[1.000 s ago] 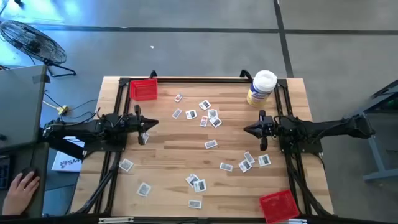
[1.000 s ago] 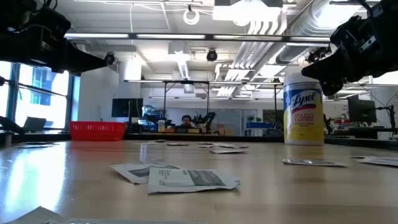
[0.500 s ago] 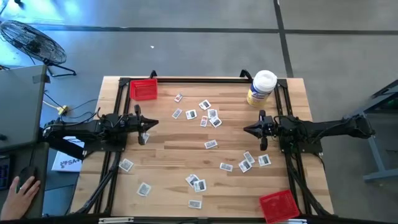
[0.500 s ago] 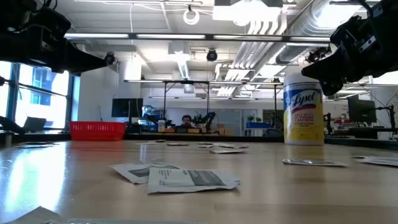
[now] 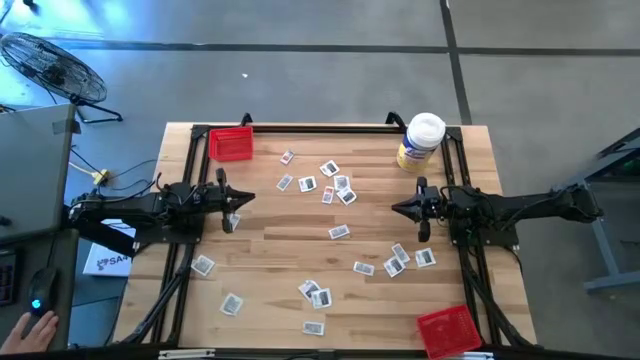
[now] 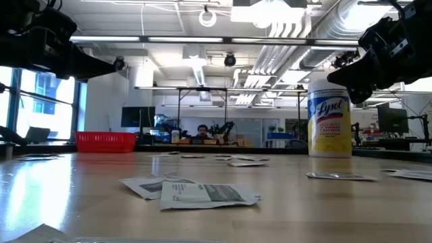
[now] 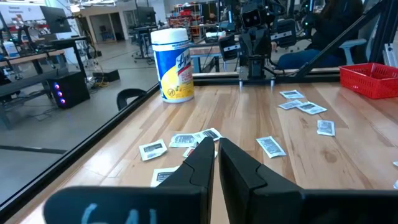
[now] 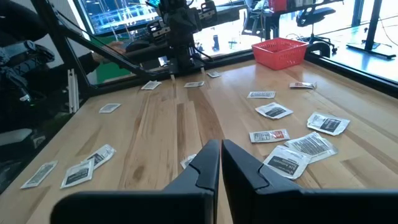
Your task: Pick & Place First Aid Supplies
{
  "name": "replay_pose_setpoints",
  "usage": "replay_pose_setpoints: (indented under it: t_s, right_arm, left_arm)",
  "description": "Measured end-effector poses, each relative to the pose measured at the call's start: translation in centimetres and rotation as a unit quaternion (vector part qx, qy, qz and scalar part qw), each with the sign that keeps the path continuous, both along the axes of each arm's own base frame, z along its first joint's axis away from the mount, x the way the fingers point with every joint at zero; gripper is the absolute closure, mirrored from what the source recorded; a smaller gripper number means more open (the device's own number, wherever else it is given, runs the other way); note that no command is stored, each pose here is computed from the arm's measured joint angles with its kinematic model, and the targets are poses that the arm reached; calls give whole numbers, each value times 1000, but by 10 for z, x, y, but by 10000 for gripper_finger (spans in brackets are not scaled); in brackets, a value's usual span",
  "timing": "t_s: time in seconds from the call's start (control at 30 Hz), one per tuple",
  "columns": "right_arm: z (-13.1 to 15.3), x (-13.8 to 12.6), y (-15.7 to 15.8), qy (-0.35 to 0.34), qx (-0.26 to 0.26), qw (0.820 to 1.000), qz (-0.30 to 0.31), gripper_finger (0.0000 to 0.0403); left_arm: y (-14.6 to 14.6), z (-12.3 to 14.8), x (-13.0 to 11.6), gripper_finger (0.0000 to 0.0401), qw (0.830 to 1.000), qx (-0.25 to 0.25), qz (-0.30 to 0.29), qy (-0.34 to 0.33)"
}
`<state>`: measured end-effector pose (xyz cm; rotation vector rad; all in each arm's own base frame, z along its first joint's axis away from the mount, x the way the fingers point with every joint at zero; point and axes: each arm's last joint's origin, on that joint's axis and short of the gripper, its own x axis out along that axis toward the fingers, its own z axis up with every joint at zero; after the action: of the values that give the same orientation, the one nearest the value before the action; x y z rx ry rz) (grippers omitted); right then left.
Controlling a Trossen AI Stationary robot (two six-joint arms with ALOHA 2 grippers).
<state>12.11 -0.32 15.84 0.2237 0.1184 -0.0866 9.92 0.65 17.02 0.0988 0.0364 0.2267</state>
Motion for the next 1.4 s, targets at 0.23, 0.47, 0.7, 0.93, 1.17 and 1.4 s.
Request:
replay_pose_setpoints:
  t_s: [0.23,0.47,0.7,0.93,1.17,1.4]
  right_arm:
    - [0,0,0,0,0,1000,0,391]
    - [0,0,0,0,0,1000,0,391]
    - [0,0,0,0,0,1000,0,391]
    - [0,0,0,0,0,1000,0,391]
    - [0,0,0,0,0,1000,0,391]
    - [0,0,0,0,0,1000,0,391]
  left_arm:
    - [0,0,0,380,1000,0,0,0]
    - [0,0,0,380,1000,0,0,0]
    - [0,0,0,380,1000,0,0,0]
    - [0,0,0,380,1000,-4,0,0]
    - [-3,0,1,380,991,-124,-52,-26]
    - [-2,-3,9,380,990,-140,-22,-12]
